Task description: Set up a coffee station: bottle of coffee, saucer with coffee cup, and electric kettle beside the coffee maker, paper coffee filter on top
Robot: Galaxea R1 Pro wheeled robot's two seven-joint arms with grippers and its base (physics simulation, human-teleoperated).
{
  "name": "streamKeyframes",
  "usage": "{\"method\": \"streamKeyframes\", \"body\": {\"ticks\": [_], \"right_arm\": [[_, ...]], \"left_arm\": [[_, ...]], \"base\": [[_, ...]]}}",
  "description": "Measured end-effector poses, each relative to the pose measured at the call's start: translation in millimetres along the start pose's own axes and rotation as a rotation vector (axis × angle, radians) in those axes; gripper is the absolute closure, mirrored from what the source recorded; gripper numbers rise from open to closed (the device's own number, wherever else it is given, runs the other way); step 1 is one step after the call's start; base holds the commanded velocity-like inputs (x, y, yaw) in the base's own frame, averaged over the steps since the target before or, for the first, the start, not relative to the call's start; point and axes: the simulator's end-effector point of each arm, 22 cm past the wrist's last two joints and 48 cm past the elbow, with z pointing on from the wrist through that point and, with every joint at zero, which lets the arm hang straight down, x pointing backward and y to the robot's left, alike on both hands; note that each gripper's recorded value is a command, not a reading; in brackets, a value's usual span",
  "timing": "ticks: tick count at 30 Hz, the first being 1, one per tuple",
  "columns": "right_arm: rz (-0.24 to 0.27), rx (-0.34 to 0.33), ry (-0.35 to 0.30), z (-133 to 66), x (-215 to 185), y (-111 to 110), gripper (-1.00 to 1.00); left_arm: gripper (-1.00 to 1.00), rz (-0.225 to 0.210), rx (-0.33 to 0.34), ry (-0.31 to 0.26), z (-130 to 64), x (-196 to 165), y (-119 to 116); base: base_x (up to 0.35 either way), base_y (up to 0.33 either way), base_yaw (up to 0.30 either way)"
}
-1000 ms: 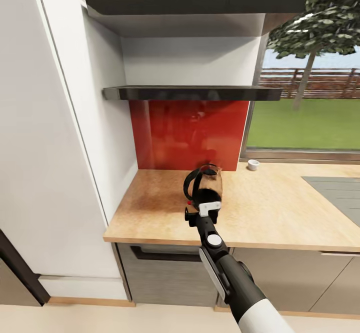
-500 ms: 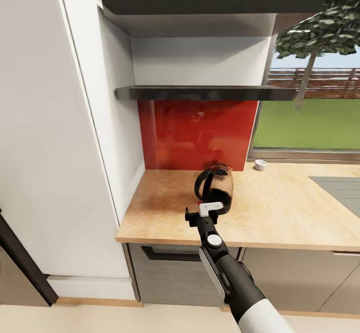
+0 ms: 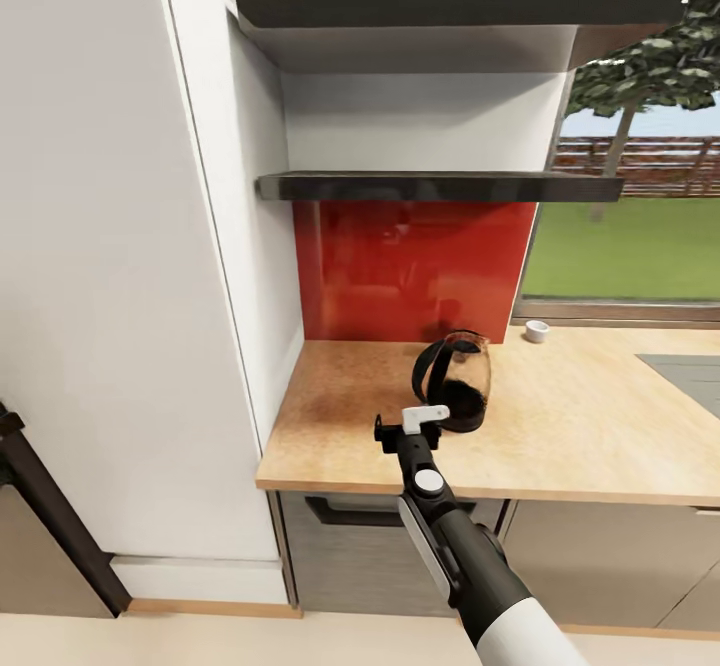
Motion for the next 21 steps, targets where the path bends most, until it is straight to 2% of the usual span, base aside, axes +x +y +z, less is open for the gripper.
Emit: {"method": "streamKeyframes", "body": {"ticks": [21], "right_arm": [[0.000,0.015,0.001,0.3,0.7,-3.7,-1.00]], "left_arm": [[-1.00,0.004,0.002,0.001,-0.2,0.8,-1.2]], "base": [[0.012,0.002,0.000]]}}
